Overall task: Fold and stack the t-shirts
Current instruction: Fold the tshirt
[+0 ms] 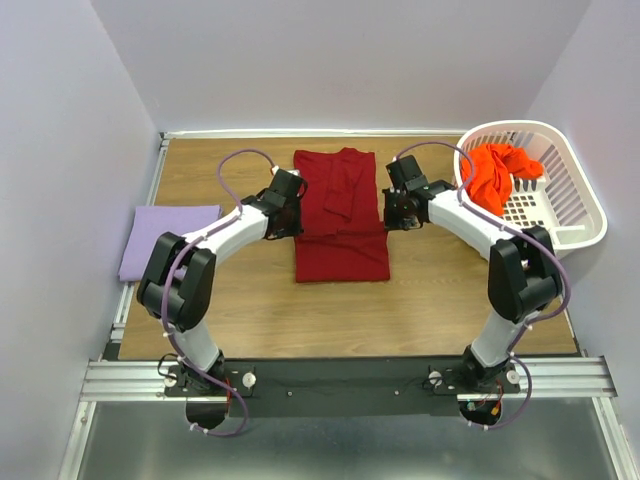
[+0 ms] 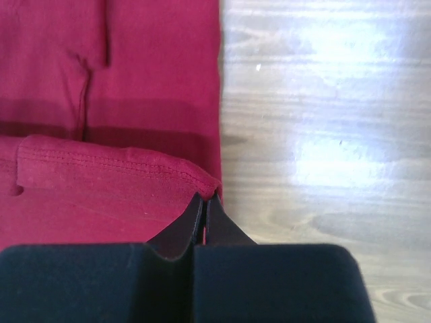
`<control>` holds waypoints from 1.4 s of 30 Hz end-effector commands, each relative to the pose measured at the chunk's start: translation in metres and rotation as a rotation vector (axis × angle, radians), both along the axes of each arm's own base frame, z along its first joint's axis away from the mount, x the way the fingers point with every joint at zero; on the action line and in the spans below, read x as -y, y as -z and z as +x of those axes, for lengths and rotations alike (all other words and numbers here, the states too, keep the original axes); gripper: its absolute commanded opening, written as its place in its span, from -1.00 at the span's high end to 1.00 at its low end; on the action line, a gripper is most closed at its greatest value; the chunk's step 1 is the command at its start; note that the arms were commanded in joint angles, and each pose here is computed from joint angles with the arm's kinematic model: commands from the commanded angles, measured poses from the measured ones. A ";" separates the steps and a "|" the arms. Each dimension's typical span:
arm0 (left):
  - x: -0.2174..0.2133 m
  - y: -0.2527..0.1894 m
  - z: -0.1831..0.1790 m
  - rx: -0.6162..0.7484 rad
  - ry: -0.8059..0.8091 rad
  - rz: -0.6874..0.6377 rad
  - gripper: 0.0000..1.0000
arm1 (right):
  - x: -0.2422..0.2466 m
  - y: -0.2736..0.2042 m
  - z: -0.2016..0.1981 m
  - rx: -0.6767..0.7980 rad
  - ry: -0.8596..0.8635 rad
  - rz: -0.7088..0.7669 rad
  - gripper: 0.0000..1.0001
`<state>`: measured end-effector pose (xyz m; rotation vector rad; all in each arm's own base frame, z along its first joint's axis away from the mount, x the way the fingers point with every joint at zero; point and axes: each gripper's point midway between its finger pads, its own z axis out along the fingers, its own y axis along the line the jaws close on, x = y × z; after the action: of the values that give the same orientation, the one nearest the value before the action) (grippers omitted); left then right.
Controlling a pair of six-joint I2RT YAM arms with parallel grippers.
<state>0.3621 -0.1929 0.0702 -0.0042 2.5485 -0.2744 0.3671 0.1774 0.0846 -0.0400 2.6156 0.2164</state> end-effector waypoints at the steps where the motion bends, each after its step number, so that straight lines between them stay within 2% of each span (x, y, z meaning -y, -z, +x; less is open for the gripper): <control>1: -0.011 -0.011 0.028 0.081 -0.027 0.058 1.00 | 0.003 -0.002 0.021 0.036 -0.005 -0.016 0.99; 11: -0.007 -0.016 0.056 0.116 -0.037 0.060 1.00 | 0.010 0.005 0.042 0.046 0.010 -0.028 0.99; 26: -0.006 0.022 0.071 0.069 -0.092 0.059 1.00 | 0.010 0.044 0.062 0.028 -0.002 -0.060 0.94; 27: -0.006 0.023 0.071 0.066 -0.093 0.058 0.87 | 0.009 0.046 0.061 0.023 -0.010 -0.054 0.89; 28: -0.006 0.024 0.071 0.064 -0.093 0.058 0.79 | 0.008 0.046 0.060 0.021 -0.017 -0.049 0.74; 29: -0.005 0.018 0.070 0.074 -0.095 0.051 0.58 | 0.006 0.041 0.060 0.026 -0.028 -0.037 0.66; 31: -0.007 0.012 0.069 0.086 -0.104 0.046 0.38 | 0.003 0.030 0.060 0.046 -0.041 -0.021 0.40; 34: -0.010 -0.017 0.067 0.147 -0.139 0.025 0.07 | -0.004 0.004 0.060 0.094 -0.059 0.021 0.23; 38: -0.010 -0.054 0.051 0.210 -0.171 -0.003 0.03 | -0.025 -0.023 0.056 0.152 -0.107 0.078 0.18; 40: -0.002 -0.057 0.038 0.212 -0.167 -0.016 0.04 | -0.044 -0.026 0.049 0.164 -0.158 0.110 0.19; 42: 0.016 -0.056 0.020 0.214 -0.130 -0.033 0.16 | -0.067 -0.029 0.043 0.180 -0.223 0.178 0.24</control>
<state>0.4053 -0.1926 0.1210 -0.1405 2.3427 -0.2393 0.4175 0.1967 0.0896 -0.1500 2.4998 0.2975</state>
